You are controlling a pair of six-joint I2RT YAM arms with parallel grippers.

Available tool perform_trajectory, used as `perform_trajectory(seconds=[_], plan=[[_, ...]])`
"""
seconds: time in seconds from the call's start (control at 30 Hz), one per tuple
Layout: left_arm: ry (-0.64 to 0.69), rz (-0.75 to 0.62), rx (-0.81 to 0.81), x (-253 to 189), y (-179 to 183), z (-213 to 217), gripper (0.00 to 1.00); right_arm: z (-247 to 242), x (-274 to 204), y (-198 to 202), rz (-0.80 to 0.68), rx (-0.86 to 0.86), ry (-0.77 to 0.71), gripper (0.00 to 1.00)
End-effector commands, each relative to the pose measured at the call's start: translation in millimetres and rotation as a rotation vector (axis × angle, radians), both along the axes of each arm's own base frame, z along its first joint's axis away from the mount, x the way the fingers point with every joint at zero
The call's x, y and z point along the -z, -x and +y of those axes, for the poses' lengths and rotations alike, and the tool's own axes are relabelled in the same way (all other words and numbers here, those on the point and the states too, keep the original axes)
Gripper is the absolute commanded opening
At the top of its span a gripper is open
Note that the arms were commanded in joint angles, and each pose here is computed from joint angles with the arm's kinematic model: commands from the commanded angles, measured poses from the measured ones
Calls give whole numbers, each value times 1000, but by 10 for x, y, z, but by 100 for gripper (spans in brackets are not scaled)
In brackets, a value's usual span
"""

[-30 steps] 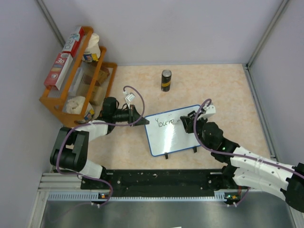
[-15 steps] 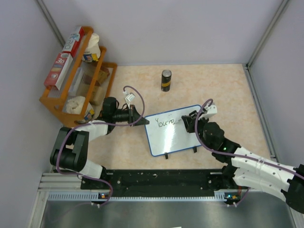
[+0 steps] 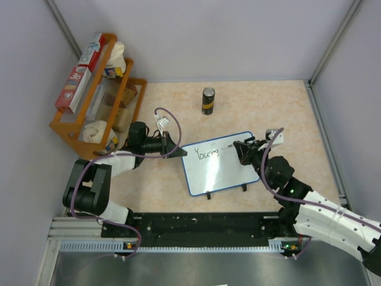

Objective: Write a sentence on the whiteboard

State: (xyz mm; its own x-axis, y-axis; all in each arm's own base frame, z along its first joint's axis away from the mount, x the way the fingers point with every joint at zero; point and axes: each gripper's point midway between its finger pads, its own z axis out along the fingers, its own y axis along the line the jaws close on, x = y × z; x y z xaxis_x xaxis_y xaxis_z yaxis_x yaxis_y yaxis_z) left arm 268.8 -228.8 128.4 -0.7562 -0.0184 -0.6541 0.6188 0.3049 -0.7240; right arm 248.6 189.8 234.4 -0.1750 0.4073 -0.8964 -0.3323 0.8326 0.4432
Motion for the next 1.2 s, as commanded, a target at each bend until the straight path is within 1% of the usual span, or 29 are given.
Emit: perform_trajectory(seconds=[0.0,0.1,0.27,0.3,0.43,0.57,0.73,0.93,1.17], plan=[[-108,-11,-48,337,-28,76,0,-40,-177,5,-32,-1,0,0],[-110,-14,-50,335,-36,77,0,-17,-127,15,-26,-44,-8,0],[-110,-9,-49,348,-33,76,0,-81,-131,-30,-2,-75,-65,0],[-110,-9,-49,348,-33,76,0,-57,-134,-15,2,-107,-71,0],[-110,-9,-47,346,-31,75,0,-209,-141,-103,17,-91,-103,0],[-110,-9,-49,348,-33,76,0,-286,-131,-106,20,-77,-107,0],[-110,-11,-49,349,-41,74,0,-307,-126,-99,20,-76,-70,0],[-112,-3,-50,370,-47,74,0,-343,-146,-134,6,-70,32,0],[-114,-12,-52,355,-46,78,0,-346,-213,-161,-2,-71,73,0]])
